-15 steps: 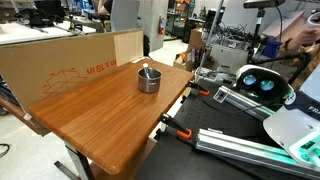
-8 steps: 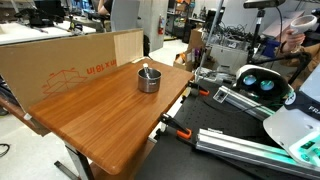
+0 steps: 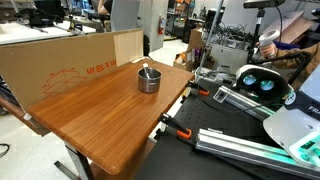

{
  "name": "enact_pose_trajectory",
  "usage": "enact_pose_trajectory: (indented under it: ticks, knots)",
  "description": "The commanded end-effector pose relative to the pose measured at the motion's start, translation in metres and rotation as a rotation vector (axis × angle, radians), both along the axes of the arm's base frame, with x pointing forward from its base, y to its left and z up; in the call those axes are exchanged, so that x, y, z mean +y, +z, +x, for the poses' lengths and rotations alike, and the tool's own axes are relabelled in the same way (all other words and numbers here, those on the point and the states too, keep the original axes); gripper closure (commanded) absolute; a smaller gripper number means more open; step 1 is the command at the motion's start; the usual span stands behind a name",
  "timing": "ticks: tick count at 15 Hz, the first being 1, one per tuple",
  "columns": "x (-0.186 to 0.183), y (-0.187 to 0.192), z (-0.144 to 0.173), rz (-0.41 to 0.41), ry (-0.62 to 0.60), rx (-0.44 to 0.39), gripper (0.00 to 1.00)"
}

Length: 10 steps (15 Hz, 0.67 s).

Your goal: Remove the marker from the silver pot and put it on the table

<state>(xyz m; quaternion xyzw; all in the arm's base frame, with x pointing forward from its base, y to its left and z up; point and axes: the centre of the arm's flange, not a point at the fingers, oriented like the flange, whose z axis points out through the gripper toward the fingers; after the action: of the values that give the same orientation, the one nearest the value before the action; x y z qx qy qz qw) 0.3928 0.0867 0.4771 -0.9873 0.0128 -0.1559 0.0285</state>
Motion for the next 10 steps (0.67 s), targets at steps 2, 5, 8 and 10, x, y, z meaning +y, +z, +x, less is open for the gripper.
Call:
enact_pose_trajectory:
  ticks: [2, 5, 8, 10]
  knots:
    - [-0.021, -0.039, 0.040, -0.036, -0.179, -0.032, 0.00]
    - [-0.035, -0.067, 0.055, -0.046, -0.271, -0.035, 0.00]
    - [-0.044, -0.092, 0.061, -0.044, -0.351, -0.040, 0.00]
    - [-0.048, -0.108, 0.061, -0.055, -0.406, -0.041, 0.00]
